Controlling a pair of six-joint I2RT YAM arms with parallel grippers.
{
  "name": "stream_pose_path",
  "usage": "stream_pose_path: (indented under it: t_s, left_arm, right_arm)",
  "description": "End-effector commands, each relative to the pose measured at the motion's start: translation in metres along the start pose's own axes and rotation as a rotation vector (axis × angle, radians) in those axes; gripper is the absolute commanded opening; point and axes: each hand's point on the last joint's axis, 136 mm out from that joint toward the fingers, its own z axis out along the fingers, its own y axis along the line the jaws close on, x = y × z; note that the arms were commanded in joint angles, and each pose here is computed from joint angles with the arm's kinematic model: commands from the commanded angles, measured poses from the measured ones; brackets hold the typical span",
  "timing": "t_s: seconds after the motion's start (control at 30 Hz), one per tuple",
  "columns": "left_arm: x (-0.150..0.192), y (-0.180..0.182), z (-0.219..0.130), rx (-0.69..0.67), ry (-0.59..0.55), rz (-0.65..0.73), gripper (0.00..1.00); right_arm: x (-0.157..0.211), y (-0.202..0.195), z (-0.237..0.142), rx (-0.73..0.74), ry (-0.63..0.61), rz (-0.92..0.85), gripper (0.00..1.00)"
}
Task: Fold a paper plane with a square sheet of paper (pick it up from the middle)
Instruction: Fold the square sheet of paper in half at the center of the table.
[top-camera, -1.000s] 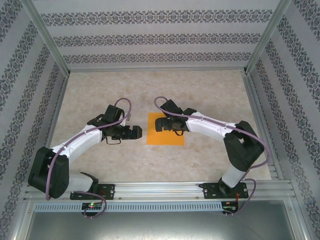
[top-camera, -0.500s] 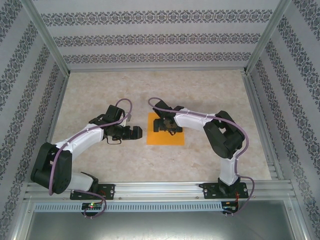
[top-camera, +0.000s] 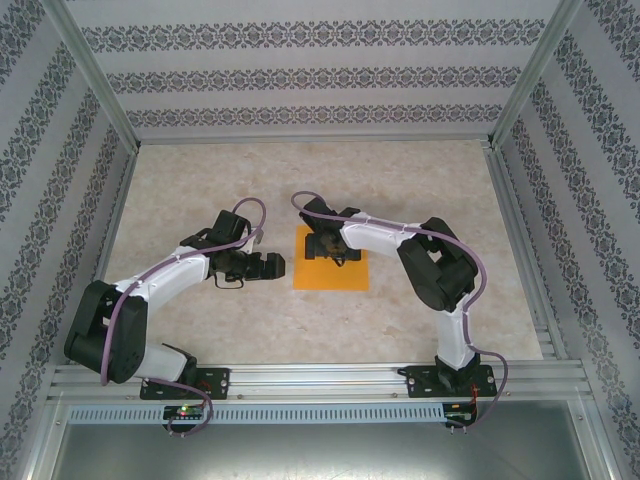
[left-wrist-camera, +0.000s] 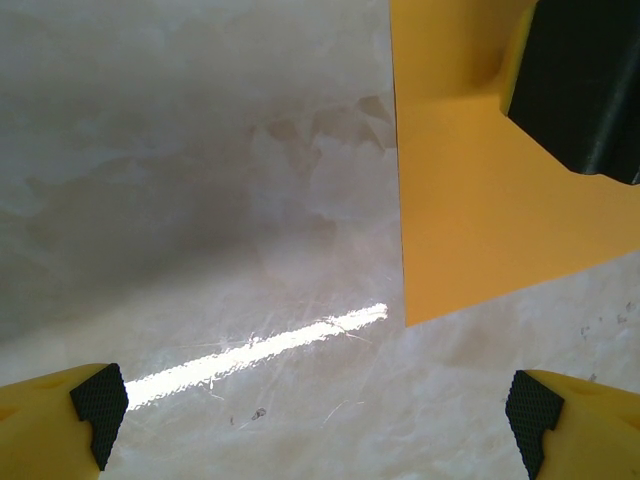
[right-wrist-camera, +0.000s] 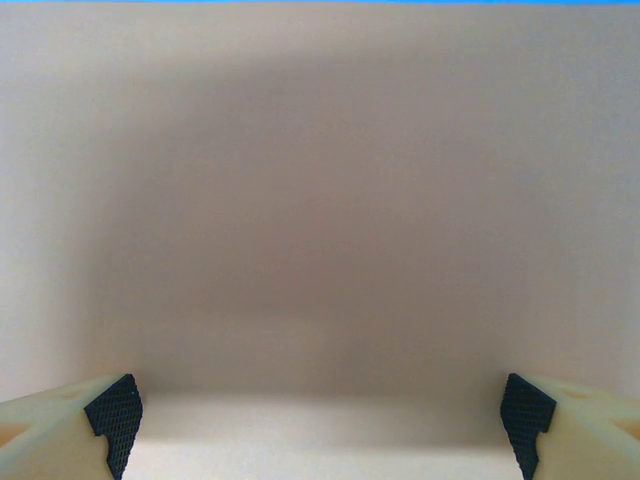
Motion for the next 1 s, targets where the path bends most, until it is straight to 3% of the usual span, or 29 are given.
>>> stream_pose_path:
  t_s: [0.0,0.53,0.97]
  left_arm:
    - [-0.006,-0.003,0.001,0.026,-0.007,0.011,1.0]
    - [0.0,-0.002,0.006,0.032,0.02,-0.001,1.0]
    - [0.0,-0.003,0.007,0.038,0.027,-0.007,1.0]
  right_arm:
    - [0.011,-0.003,0.015,0.049,0.033,0.009,0.94]
    - [0.021,-0.015,0.029,0.123,0.051,-0.032,0.77]
    - [0.0,-0.001,0.0,0.068,-0.033,-0.044,0.44]
